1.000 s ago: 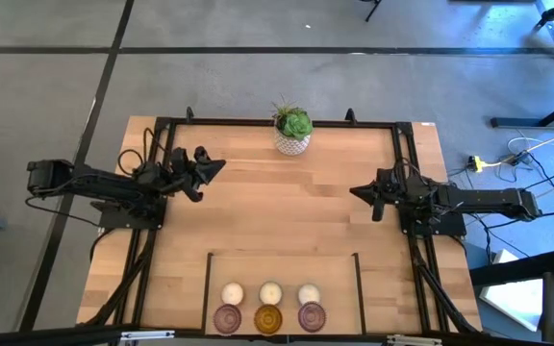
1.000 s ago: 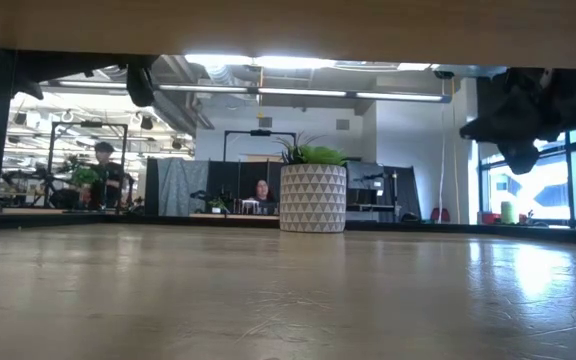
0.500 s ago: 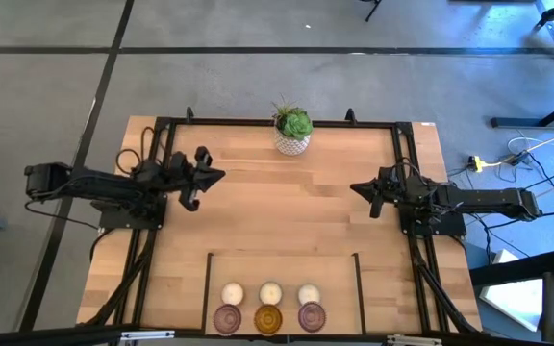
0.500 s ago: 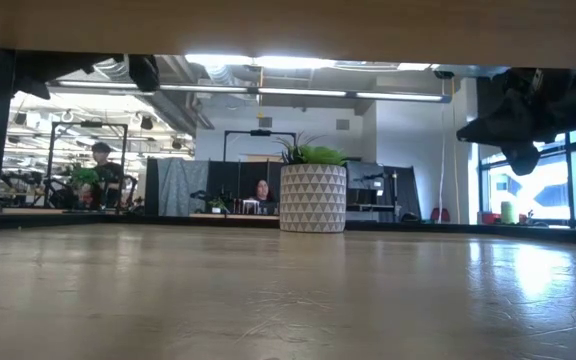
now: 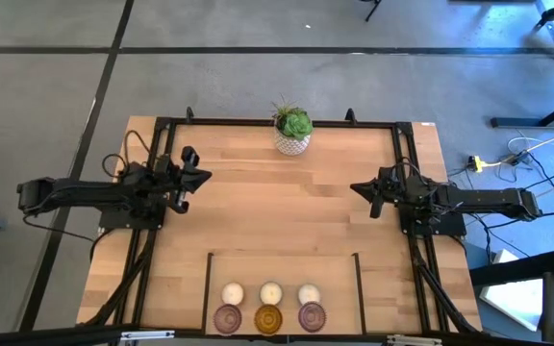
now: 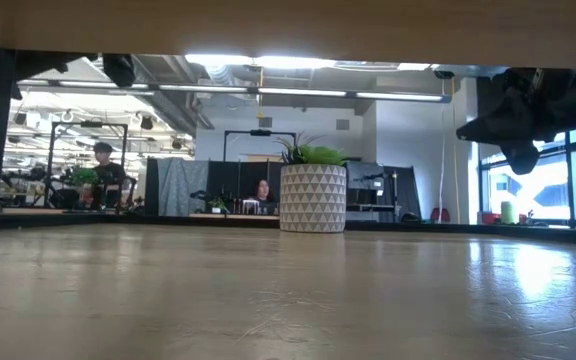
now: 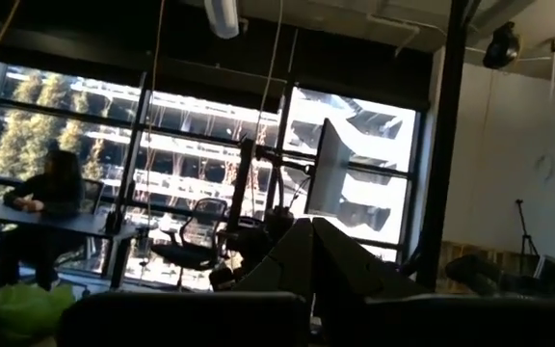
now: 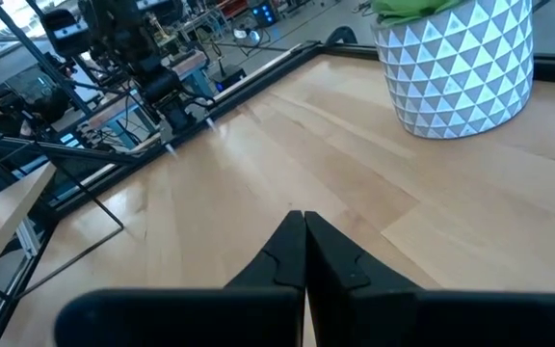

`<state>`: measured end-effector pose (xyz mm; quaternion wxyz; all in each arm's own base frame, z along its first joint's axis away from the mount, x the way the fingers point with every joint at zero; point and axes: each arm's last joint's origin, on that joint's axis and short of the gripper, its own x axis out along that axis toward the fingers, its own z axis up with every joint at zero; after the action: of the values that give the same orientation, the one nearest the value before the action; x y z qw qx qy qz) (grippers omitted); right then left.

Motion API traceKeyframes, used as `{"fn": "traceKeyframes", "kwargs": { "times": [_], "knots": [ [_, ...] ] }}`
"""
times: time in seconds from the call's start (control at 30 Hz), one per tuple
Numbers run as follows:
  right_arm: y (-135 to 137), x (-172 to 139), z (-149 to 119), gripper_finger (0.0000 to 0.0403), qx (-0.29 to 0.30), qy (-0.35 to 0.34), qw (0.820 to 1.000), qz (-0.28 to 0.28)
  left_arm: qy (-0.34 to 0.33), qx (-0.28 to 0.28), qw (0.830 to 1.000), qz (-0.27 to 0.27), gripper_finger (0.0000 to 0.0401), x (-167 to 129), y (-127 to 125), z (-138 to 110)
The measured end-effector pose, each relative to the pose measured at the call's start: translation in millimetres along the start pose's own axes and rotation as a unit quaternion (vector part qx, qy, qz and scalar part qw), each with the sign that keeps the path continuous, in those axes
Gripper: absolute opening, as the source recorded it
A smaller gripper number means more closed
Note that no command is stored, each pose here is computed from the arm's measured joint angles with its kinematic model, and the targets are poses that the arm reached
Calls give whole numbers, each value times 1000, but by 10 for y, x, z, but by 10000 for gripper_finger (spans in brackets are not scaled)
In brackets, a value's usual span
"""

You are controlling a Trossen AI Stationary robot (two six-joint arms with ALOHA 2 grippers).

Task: Pick & Place candle stick holders
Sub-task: Return to Home Position

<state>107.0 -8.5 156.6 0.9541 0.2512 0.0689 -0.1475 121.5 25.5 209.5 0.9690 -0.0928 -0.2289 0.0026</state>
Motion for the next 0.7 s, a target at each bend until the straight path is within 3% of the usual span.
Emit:
{"fn": "traceKeyframes", "kwargs": {
  "times": [0.37, 0.5, 0.6, 0.7],
  "knots": [
    [1, 0, 2, 0, 0, 0, 1000, 0, 67, 19, 997, 22, 2, -216, -107, -1],
    [1, 0, 1, 0, 0, 0, 1000, 0, 104, 53, 992, 41, 2, -305, -159, 159],
    [0, 0, 1, 0, 0, 0, 1000, 0, 182, 74, 979, 56, 2, -337, -187, 265],
    [0, 0, 1, 0, 0, 0, 1000, 0, 197, 85, 976, 46, 2, -333, -230, 421]
  ]
}}
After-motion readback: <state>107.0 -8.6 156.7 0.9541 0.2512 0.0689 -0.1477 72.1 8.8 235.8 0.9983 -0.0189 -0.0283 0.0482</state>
